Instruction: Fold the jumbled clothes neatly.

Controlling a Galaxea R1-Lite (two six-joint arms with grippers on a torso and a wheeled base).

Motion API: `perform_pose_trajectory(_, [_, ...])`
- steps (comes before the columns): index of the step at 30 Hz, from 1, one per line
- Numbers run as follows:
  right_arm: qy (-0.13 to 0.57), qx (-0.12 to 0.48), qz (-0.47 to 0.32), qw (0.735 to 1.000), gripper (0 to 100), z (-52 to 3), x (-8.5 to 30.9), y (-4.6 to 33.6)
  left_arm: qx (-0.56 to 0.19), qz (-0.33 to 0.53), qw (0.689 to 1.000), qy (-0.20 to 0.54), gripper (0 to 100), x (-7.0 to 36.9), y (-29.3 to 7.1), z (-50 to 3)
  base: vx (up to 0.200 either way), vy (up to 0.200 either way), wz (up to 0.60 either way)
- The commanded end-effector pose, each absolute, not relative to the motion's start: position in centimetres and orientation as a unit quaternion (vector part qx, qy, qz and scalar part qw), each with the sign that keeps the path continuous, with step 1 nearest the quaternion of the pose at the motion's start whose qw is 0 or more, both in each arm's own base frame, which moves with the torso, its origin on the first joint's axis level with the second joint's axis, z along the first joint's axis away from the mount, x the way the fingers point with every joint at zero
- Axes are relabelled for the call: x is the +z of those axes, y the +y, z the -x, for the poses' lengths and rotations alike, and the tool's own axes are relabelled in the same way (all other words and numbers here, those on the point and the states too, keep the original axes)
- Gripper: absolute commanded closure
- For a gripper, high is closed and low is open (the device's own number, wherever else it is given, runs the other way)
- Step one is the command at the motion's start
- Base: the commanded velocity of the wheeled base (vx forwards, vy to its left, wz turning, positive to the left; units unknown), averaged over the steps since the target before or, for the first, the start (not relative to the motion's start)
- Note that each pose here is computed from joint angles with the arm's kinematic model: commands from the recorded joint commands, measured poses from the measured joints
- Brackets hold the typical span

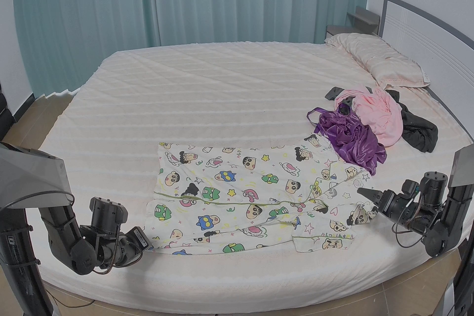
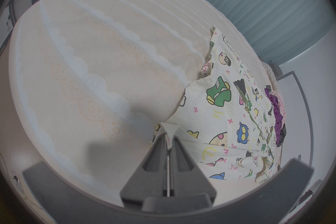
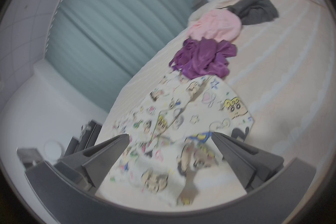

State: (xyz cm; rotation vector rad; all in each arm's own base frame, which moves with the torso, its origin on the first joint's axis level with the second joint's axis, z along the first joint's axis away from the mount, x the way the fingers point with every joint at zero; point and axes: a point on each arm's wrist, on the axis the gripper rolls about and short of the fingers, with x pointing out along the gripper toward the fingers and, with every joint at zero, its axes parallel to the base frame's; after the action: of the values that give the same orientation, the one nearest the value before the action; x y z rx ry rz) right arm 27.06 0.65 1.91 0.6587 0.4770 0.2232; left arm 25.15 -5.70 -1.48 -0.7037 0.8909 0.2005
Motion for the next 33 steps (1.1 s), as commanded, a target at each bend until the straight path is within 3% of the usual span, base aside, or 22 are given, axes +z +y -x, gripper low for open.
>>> perform_pose_trajectory(1, [0.243, 0.181, -0.273, 0.913, 0, -23.1, 3.8, 0.5, 0.095, 0.332, 0.838, 0.422, 100, -1.5, -5.7, -25.1, 0.0, 0.0, 0.0])
perform_pose_trajectory(4, [0.276, 0.216, -0.255, 0.901, 0, -22.3, 2.7, 0.9, 0.094, 0.332, 0.838, 0.423, 100, -1.5, -5.8, -25.1, 0.0, 0.0, 0.0])
perform_pose_trajectory(16, [0.368, 0.237, -0.188, 0.879, 0, -22.0, -2.7, 1.8, 0.093, 0.331, 0.839, 0.423, 100, -1.5, -5.9, -25.1, 0.0, 0.0, 0.0])
perform_pose_trajectory(33, [0.36, 0.274, -0.15, 0.879, 0, -22.6, -3.1, 3.1, 0.091, 0.33, 0.841, 0.42, 100, -1.4, -5.9, -25.2, 0.0, 0.0, 0.0])
